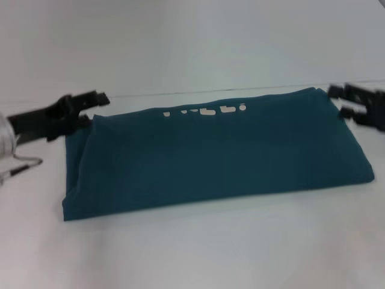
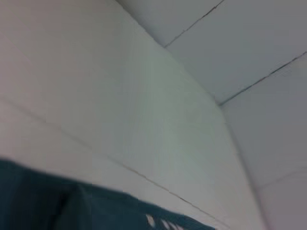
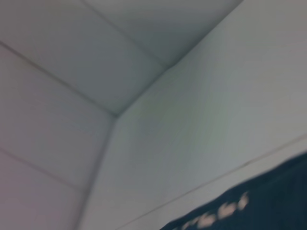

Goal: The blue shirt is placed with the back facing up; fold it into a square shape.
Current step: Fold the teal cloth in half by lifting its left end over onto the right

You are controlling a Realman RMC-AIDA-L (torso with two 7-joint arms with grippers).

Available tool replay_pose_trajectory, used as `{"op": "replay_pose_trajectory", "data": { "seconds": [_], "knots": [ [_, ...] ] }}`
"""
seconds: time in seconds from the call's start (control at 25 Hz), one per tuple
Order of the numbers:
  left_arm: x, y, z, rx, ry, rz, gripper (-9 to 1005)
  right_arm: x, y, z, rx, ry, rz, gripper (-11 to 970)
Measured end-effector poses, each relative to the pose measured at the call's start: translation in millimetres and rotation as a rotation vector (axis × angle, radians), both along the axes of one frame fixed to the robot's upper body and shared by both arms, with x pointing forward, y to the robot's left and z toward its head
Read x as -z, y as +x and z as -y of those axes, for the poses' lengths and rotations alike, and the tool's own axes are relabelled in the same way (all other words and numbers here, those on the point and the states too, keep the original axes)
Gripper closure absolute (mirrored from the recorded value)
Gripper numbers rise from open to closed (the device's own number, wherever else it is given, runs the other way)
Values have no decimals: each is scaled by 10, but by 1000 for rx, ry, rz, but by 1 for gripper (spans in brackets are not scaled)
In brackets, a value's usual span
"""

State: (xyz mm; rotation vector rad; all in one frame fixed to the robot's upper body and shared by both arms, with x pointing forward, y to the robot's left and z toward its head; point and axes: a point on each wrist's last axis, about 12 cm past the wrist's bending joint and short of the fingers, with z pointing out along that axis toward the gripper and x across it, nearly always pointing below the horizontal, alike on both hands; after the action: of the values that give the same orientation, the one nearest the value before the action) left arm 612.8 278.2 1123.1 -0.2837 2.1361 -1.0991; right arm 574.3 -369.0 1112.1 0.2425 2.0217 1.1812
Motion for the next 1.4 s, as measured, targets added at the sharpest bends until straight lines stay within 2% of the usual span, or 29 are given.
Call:
{"op": "replay_pose_trajectory", "data": {
  "seconds": [0.04, 0.16, 0.24, 0.32, 0.44, 0.64, 0.96, 1.08, 1.4],
  "knots": [
    [61, -74, -29, 5, -38, -15, 209, 53, -111, 7, -12, 36, 0, 113],
    [258, -263, -79, -2, -148, -55, 214, 197, -413, 43, -10, 119, 1, 53],
    [376, -354, -71, -9, -197, -73, 214, 246, -536, 80, 4, 140, 6, 13],
    [493, -414, -42, -18, -222, -102, 213, 258, -595, 106, 7, 146, 12, 13],
    [682, -479, -16, -67, -224, -152, 213, 239, -596, 112, -11, 135, 22, 13],
    [817, -499, 16, -133, -200, -164, 212, 194, -509, 56, -46, 111, 38, 13],
    [831, -406, 82, -197, -230, -107, 213, 190, -448, -34, -79, 101, 35, 13],
    [866, -348, 69, -244, -189, -117, 213, 197, -454, -44, -82, 107, 33, 13],
    [940, -309, 89, -267, -103, -119, 212, 219, -453, -49, -79, 105, 16, 13]
  ]
}}
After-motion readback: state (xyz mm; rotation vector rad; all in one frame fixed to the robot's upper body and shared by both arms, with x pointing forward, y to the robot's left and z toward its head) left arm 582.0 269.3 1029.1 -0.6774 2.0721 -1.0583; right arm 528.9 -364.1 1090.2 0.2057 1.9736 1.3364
